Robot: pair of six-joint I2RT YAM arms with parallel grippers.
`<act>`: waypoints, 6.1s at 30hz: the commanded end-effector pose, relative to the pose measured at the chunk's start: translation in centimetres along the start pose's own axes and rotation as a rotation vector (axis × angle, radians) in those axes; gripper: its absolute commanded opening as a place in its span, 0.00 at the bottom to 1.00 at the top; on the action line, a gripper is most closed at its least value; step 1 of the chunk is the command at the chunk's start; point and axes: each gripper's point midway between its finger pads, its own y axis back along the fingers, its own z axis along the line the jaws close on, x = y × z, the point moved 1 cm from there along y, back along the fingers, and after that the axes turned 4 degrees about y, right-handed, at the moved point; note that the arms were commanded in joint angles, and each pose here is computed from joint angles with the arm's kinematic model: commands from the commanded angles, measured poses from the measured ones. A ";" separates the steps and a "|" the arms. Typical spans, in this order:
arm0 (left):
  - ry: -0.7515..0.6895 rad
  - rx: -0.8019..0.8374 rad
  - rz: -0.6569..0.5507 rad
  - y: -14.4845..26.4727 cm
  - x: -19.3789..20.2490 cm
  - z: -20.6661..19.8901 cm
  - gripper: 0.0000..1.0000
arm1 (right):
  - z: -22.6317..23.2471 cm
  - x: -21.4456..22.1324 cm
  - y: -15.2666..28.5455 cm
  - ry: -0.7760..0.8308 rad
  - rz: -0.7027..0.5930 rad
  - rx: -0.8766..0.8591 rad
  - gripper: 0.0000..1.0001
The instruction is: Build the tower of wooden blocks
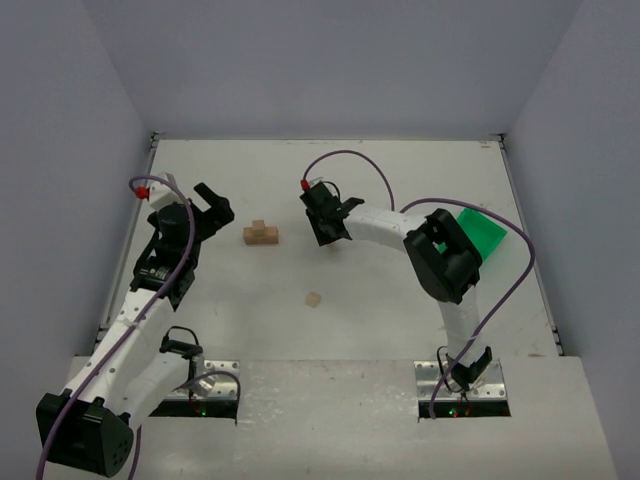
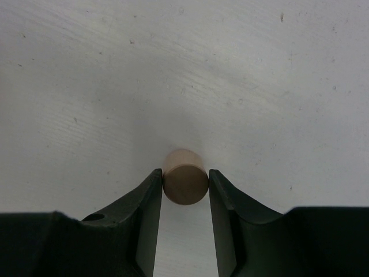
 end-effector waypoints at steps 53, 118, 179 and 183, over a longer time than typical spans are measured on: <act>0.131 -0.276 -0.003 -2.7 0.4 5.9 1.00 | 15.7 -15.6 6.3 0.483 -0.410 -0.307 0.28; 0.087 -0.249 0.042 -3.4 0.9 5.4 1.00 | 13.4 -13.2 6.8 0.609 -0.412 -0.250 0.99; 0.156 -0.375 -0.027 -2.6 -0.8 9.0 1.00 | 14.5 -14.8 2.4 0.592 -0.455 -0.120 0.99; 0.153 -0.372 -0.027 -2.6 -0.8 9.0 1.00 | 14.8 -14.9 2.7 0.590 -0.466 -0.128 0.99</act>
